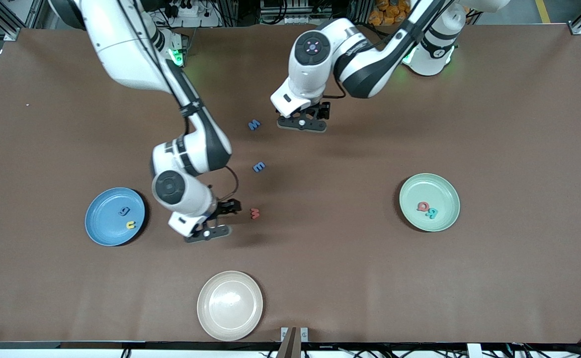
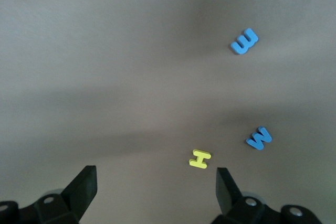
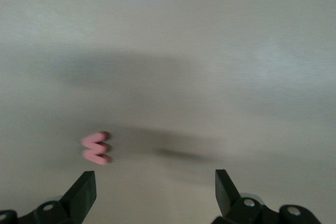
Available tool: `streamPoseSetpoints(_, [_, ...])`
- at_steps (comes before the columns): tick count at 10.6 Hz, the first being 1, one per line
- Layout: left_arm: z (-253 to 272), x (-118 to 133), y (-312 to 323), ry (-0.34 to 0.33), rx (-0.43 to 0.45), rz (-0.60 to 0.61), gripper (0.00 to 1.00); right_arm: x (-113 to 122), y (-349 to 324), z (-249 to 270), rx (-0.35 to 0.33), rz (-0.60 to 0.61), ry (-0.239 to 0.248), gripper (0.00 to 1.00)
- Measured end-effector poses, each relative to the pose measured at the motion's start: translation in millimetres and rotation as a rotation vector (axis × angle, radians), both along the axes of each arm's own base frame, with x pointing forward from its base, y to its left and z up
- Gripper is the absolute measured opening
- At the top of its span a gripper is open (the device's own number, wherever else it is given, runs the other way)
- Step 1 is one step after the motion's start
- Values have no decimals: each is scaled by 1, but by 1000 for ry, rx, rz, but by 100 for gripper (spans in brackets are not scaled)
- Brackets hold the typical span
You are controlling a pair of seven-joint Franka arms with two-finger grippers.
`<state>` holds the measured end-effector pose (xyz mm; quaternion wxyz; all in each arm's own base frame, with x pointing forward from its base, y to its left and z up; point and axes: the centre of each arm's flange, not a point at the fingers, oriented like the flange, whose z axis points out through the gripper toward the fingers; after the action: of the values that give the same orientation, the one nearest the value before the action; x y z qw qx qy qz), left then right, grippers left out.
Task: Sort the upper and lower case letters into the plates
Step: 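Lower the left gripper onto the yellow H and close it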
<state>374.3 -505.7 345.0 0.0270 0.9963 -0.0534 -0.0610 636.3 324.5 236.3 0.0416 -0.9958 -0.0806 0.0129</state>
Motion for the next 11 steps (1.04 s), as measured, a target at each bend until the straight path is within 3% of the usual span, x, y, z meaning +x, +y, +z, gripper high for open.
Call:
streamPoseSetpoints(3, [-43, -22, -24, -23, 31, 43, 100, -17, 39, -19, -13, -42, -1, 100])
streamPoseSetpoints(7, [-53, -23, -26, -20, 37, 60, 100, -17, 36, -33, -26, -45, 8, 100])
streamPoseSetpoints(11, [-60, -37, -36, -14, 40, 96, 100, 15, -20, -29, -32, -66, -4, 100])
